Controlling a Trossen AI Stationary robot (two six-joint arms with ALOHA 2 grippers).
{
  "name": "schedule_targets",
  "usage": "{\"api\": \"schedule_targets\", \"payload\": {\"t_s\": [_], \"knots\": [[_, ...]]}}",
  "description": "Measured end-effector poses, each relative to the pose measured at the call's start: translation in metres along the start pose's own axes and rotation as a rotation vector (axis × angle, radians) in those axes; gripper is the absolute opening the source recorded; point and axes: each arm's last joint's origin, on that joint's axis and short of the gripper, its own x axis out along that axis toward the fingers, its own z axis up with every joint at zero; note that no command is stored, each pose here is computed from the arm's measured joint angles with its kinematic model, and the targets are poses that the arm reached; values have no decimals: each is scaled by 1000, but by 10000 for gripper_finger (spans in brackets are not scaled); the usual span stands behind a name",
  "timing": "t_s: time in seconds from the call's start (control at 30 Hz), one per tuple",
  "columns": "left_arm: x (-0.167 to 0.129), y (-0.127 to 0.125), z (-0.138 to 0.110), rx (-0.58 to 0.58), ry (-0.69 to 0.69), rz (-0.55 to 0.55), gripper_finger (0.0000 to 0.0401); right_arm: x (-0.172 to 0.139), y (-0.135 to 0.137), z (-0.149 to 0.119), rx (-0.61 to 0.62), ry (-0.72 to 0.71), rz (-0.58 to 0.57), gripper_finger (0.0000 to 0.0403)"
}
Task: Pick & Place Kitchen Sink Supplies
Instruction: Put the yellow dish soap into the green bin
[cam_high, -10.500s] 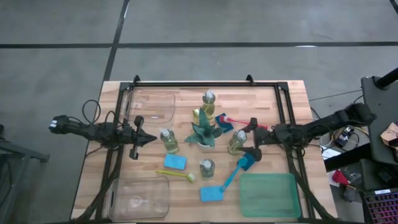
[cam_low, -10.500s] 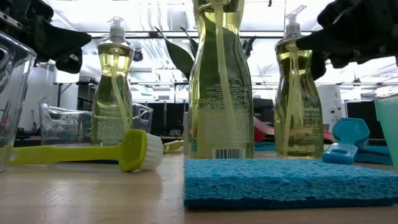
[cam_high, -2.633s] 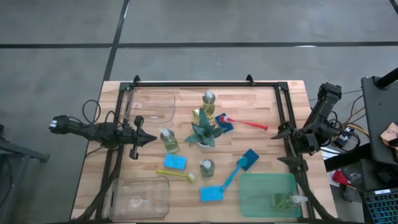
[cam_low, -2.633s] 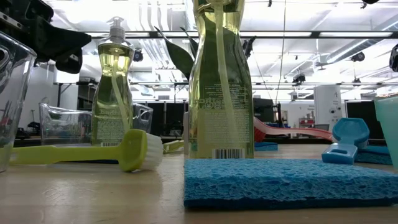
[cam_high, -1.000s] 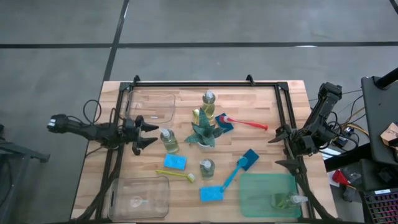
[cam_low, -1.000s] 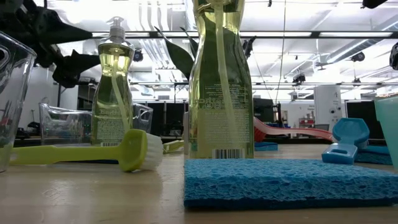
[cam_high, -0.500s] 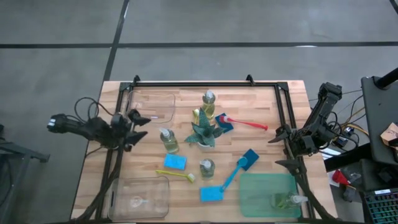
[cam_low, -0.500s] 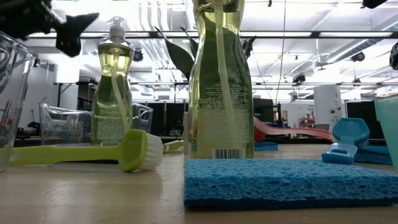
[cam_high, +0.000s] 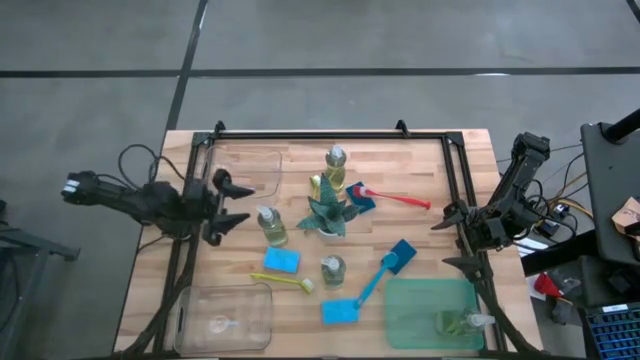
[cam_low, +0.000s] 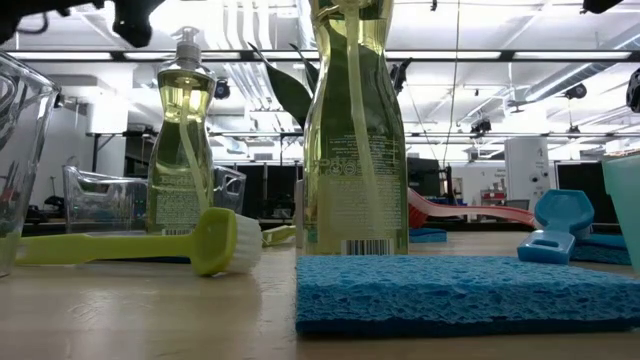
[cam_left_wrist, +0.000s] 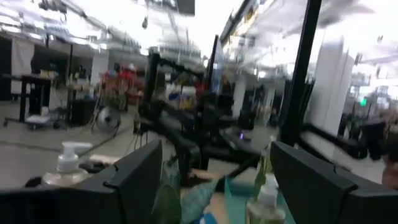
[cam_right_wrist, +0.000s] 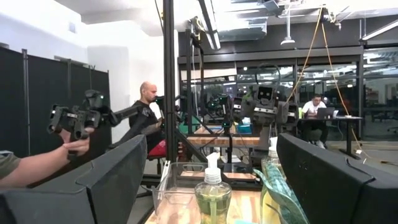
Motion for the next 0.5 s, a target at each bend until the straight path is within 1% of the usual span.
{"api": "schedule_targets", "payload": {"t_s": [0.17, 0.23, 0.3, 0.37, 0.5], "knots": [[20, -8, 8, 17, 69, -28, 291, 0, 0, 0, 3, 1, 0, 352], [25, -10, 8, 47, 112, -34, 291, 0, 0, 0, 5, 3, 1, 352], [28, -13, 21, 66, 91, -34, 291, 0, 0, -1, 4, 5, 1, 352], [27, -13, 33, 89, 98, -7, 291, 0, 0, -1, 2, 9, 2, 352], [20, -9, 46, 127, 195, 96, 291, 0, 1, -2, 12, 15, 3, 352]]}}
